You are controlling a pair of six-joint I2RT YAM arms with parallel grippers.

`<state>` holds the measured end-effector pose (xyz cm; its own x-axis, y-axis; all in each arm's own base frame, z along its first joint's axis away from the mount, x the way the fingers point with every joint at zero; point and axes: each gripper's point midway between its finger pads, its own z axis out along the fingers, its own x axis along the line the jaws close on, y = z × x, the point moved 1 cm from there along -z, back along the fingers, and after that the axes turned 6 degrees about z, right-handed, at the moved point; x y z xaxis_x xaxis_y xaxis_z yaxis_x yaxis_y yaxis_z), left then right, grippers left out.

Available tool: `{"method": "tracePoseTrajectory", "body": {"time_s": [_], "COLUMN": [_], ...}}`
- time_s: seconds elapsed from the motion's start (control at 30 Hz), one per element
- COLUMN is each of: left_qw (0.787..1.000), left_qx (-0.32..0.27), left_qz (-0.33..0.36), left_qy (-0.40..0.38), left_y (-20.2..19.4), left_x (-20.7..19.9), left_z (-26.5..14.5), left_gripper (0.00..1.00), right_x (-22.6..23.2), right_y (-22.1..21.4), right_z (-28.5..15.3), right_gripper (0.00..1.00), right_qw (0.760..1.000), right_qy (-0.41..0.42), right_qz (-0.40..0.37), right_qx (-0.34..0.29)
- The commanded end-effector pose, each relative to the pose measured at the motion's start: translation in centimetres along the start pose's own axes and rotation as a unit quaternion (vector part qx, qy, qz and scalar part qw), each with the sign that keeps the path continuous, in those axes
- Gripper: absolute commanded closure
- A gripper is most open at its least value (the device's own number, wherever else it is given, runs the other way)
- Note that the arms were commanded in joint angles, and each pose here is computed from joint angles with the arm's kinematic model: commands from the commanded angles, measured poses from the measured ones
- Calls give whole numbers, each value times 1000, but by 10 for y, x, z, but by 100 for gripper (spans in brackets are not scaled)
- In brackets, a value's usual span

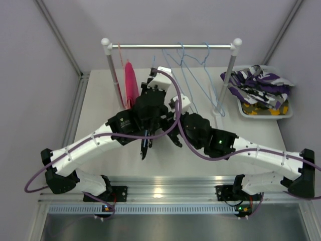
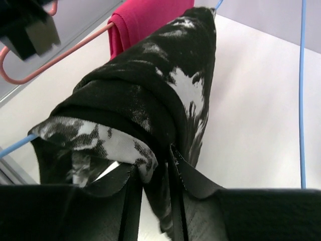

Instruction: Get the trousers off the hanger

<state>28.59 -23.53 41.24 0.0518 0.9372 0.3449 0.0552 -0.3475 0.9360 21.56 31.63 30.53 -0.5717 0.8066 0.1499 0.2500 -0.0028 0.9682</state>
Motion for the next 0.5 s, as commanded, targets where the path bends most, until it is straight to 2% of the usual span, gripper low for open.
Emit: {"method": "tracePoseTrajectory", "body": {"time_s": [0.0, 0.17, 0.27, 0.33, 0.47], "left_qw": [999, 999, 999, 999, 999], "left_qx": [-29, -37, -40, -40, -41], "left_qz": [-22, -21, -19, -18, -16], "left_qy": [21, 20, 17, 16, 16], "left_y": [34, 49, 53, 55, 58], "left_x": [23, 23, 20, 17, 15], "left_z": [-3, -1, 0, 1, 4], "left_gripper": [100, 100, 100, 100, 100], "right_x": [18, 25, 32, 37, 40], "right_y": [37, 27, 25, 26, 29], "right_z": [2, 11, 16, 17, 19], "right_gripper": [75, 74, 70, 60, 58], "right_qw": [996, 996, 995, 994, 993], "right_qy": [29, 38, 50, 59, 64], "right_qz": [60, 65, 76, 80, 88], "right_qx": [-60, -46, -46, -45, -49]}}
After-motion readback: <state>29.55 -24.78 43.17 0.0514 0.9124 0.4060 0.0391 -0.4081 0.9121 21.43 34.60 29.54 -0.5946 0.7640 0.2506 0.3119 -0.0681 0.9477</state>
